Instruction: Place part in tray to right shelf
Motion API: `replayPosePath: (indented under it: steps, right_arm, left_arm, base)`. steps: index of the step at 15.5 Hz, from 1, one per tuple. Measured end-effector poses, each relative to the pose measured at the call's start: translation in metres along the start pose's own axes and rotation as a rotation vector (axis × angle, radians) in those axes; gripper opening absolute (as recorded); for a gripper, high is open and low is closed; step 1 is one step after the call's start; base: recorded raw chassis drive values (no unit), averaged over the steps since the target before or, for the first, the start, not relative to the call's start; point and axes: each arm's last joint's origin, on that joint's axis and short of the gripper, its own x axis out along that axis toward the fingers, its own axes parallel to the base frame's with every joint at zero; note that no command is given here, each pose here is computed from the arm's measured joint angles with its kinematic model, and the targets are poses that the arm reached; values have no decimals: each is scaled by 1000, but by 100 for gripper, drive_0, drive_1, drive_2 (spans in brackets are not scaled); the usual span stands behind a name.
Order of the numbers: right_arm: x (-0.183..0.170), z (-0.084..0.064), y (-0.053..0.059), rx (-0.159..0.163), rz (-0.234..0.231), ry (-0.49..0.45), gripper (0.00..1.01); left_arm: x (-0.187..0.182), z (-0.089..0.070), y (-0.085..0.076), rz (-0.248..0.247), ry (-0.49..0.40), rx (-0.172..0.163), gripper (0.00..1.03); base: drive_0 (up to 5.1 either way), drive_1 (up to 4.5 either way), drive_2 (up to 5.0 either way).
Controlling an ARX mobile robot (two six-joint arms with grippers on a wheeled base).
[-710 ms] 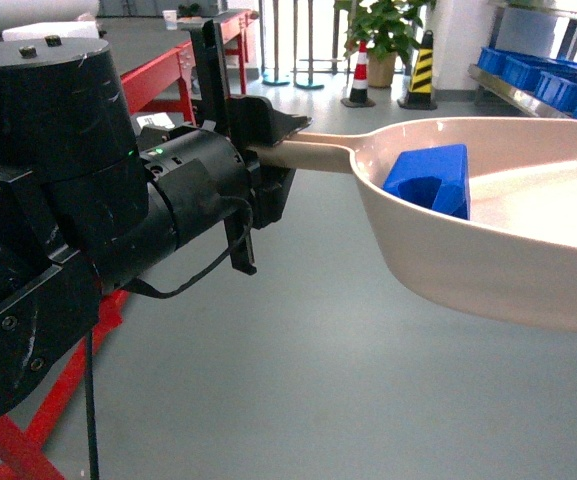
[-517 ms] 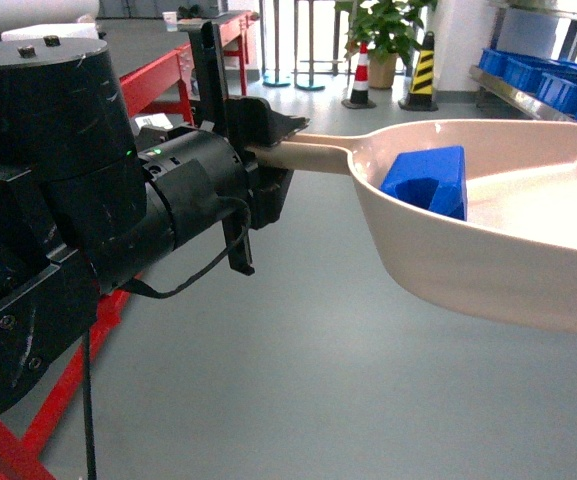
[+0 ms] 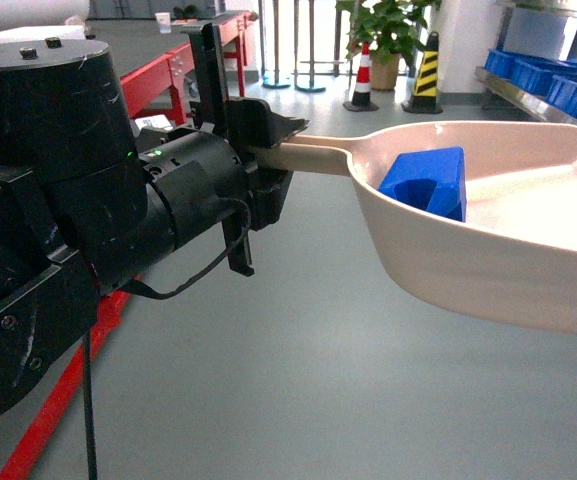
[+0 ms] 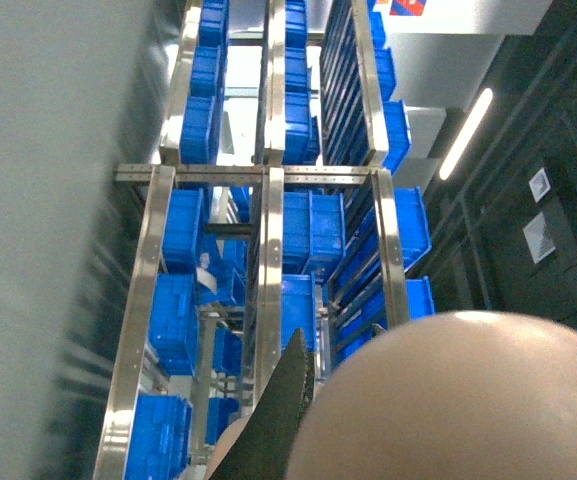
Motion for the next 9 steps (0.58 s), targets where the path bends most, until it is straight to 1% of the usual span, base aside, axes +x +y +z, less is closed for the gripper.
replayPosePath:
  steps: [1, 3, 8, 9]
  right_arm:
    - [0, 0, 0, -1, -1, 1, 98]
    - [0, 0, 0, -1, -1, 2, 98]
    - [0, 1, 0, 3, -1, -4, 98]
    - [0, 0, 0, -1, 0, 1, 98]
  left_arm:
    - [0, 0, -1, -9, -1, 1, 13]
    - [0, 0, 0, -4, 1, 1, 13]
    - [0, 0, -1, -10, 0, 1, 13]
    - [0, 0, 0, -3, -1, 0, 13]
  base:
    - [-7, 399, -413]
    - [-7, 399, -413]
    - [-7, 399, -413]
    - [-7, 399, -413]
